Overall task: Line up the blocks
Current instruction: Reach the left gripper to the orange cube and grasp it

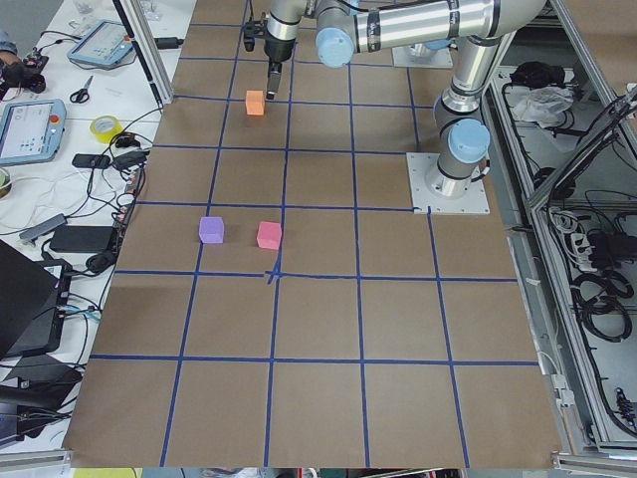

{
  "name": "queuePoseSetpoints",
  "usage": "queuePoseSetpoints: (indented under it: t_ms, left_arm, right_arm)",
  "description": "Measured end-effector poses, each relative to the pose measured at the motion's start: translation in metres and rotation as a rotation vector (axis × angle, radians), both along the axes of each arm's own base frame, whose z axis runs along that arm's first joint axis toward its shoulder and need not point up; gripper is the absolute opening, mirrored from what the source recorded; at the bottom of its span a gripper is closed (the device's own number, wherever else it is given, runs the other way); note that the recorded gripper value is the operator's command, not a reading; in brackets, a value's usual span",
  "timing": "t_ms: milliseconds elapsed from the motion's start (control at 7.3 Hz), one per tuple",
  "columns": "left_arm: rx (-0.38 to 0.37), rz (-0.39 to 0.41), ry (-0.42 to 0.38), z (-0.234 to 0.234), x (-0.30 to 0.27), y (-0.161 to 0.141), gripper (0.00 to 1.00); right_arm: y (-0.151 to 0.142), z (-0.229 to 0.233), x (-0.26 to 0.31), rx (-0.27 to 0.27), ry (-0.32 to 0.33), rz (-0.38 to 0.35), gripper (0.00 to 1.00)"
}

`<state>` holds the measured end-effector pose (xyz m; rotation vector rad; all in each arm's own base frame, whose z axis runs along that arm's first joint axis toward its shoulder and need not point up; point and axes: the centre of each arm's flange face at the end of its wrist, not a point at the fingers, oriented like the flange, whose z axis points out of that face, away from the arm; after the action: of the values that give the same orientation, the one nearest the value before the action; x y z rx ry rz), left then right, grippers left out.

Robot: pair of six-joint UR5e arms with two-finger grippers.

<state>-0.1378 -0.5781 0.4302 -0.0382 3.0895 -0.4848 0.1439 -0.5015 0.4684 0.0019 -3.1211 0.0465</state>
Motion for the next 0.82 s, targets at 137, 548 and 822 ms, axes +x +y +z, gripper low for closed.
queuePoseSetpoints:
  t_ms: [137, 548, 822]
  left_arm:
    - [-0.005, -0.003, 0.007, -0.017, -0.019, -0.023, 1.00]
    - [-0.041, 0.096, 0.073, -0.080, -0.080, -0.076, 1.00]
    - [-0.031, 0.152, 0.088, -0.128, -0.121, -0.091, 1.00]
  right_arm:
    - [0.008, 0.009, 0.001, -0.012, -0.011, 0.002, 1.00]
    - [0.024, 0.014, 0.000, 0.026, -0.024, -0.003, 1.00]
    - [0.025, 0.014, -0.001, 0.034, -0.014, -0.001, 1.00]
